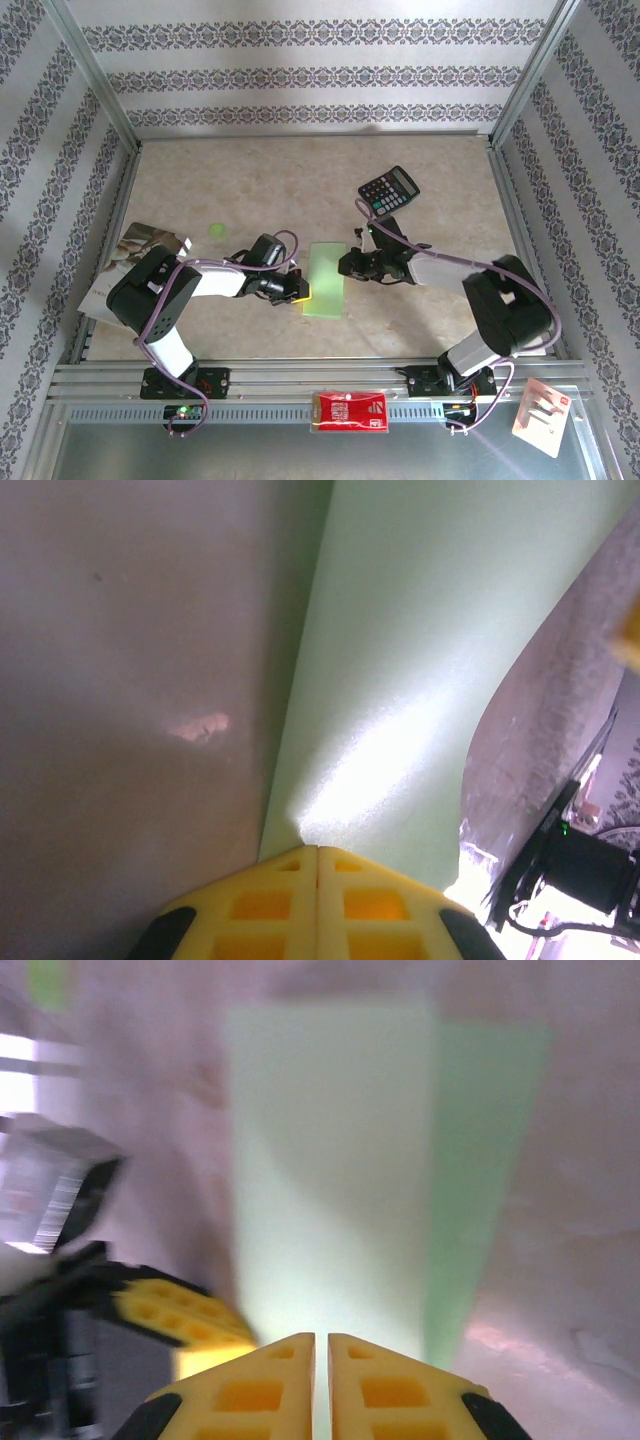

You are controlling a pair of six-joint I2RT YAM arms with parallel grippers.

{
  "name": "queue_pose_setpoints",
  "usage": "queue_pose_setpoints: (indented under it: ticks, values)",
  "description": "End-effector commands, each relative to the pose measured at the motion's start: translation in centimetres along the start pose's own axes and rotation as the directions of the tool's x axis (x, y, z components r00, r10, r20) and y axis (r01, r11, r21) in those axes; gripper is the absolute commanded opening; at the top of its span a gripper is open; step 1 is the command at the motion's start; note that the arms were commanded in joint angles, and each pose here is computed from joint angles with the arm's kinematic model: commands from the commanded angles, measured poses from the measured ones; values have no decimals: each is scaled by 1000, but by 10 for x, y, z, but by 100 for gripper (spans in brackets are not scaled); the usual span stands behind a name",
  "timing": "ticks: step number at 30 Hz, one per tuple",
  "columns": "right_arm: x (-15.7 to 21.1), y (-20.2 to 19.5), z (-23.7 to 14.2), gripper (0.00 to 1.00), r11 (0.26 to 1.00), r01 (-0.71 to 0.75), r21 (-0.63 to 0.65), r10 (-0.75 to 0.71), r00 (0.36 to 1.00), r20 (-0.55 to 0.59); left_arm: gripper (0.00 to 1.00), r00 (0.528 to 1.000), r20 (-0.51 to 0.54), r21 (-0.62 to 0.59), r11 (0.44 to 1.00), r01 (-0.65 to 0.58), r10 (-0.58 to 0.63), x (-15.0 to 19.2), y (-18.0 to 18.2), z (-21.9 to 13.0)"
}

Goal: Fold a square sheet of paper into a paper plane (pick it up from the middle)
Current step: First fold the square sheet of paper in half at the center of the table.

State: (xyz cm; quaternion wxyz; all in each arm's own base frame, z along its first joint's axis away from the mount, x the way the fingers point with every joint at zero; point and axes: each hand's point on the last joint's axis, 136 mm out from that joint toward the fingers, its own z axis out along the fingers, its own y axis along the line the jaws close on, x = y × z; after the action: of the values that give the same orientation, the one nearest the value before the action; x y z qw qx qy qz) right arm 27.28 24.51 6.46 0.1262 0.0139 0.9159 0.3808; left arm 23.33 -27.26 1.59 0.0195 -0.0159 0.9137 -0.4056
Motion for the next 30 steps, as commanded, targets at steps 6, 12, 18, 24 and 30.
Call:
queue_pose_setpoints:
  ticks: [6, 12, 18, 24, 30]
  values:
    - [-7, 48, 9, 7, 998, 2, -67, 1, 999, 41, 0, 990, -127, -114, 992, 46, -60, 36, 43, 2]
    - [3, 47, 40, 3, 999, -32, -29, 31, 999, -13, 0, 991, -122, -133, 990, 46, -63, 36, 46, 0]
    - [15, 51, 64, 1, 999, -35, -35, 33, 997, -64, 0, 991, -119, -144, 988, 48, -65, 37, 49, 1]
    - [24, 49, 81, 0, 999, -38, -27, 35, 993, -110, 0, 991, -119, -152, 987, 51, -69, 38, 52, 1]
    - [29, 34, 93, 0, 998, -50, 26, 53, 990, -131, 0, 991, -117, -161, 986, 51, -71, 40, 54, 0]
